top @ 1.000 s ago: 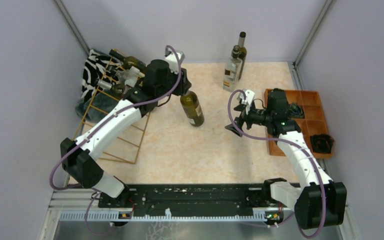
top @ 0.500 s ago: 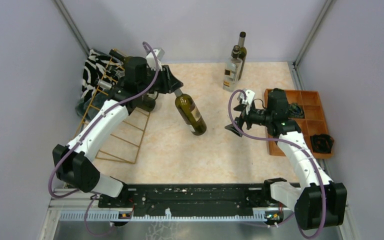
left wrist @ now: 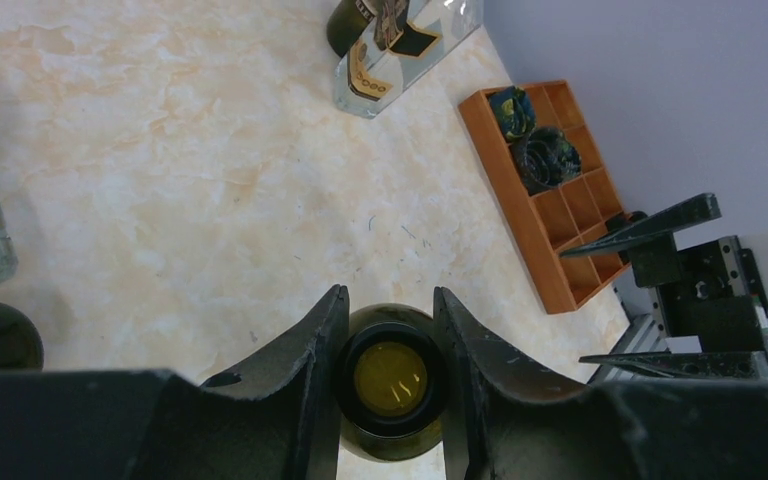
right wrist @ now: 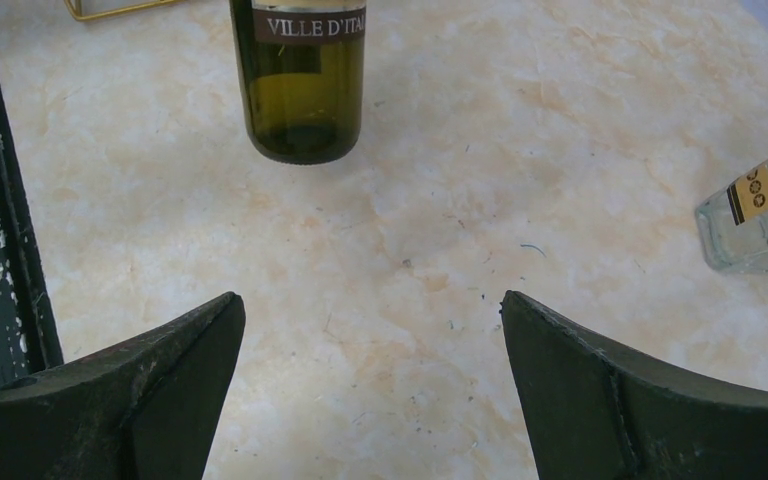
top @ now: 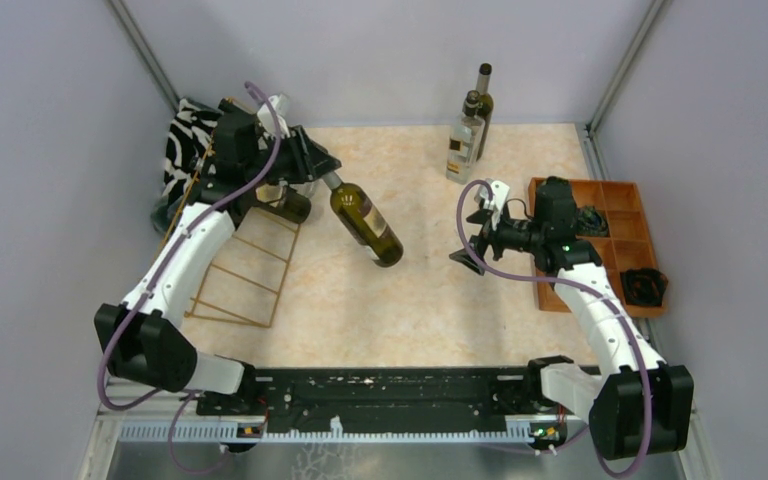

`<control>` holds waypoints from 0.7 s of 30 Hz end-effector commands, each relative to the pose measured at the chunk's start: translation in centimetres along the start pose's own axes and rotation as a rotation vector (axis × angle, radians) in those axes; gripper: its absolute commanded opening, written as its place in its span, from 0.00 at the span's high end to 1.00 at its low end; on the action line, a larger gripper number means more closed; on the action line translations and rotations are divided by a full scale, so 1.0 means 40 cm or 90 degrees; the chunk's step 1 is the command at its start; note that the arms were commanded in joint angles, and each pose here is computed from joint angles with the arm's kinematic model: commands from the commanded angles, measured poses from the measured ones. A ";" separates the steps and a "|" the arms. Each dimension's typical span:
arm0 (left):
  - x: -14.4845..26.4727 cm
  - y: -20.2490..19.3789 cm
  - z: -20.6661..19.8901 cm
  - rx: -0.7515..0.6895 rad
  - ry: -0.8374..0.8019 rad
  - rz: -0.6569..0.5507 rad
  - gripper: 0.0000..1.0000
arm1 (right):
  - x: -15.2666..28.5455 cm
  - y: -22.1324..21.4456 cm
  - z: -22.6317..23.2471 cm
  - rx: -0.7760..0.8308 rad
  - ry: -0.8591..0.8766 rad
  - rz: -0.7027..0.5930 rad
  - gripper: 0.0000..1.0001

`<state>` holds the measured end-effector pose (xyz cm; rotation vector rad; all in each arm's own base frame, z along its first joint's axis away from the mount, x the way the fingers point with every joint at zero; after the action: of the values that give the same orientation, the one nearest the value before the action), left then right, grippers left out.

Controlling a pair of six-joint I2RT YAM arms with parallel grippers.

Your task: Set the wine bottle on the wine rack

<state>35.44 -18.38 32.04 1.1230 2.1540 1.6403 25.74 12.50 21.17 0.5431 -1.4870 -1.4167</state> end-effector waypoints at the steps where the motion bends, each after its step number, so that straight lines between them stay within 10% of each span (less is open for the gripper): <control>1: 0.062 0.093 -0.027 0.019 -0.063 -0.072 1.00 | 0.008 0.035 0.010 0.030 0.011 -0.032 0.02; 21: 0.262 0.092 0.242 0.074 0.073 -0.116 1.00 | 0.005 0.029 0.009 0.027 0.013 -0.029 0.02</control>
<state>37.19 -5.28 32.09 0.9391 2.4190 1.5883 25.68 12.56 21.20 0.5485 -1.4819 -1.4154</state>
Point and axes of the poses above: each gripper's point midway between its finger pads, its own x axis back along the fingers, its own z axis along the line the jaws close on, y = z × x, the point moved 4 cm from there along x, back along the fingers, and after that the axes turned 12 degrees about -x, right-handed, at the moved point
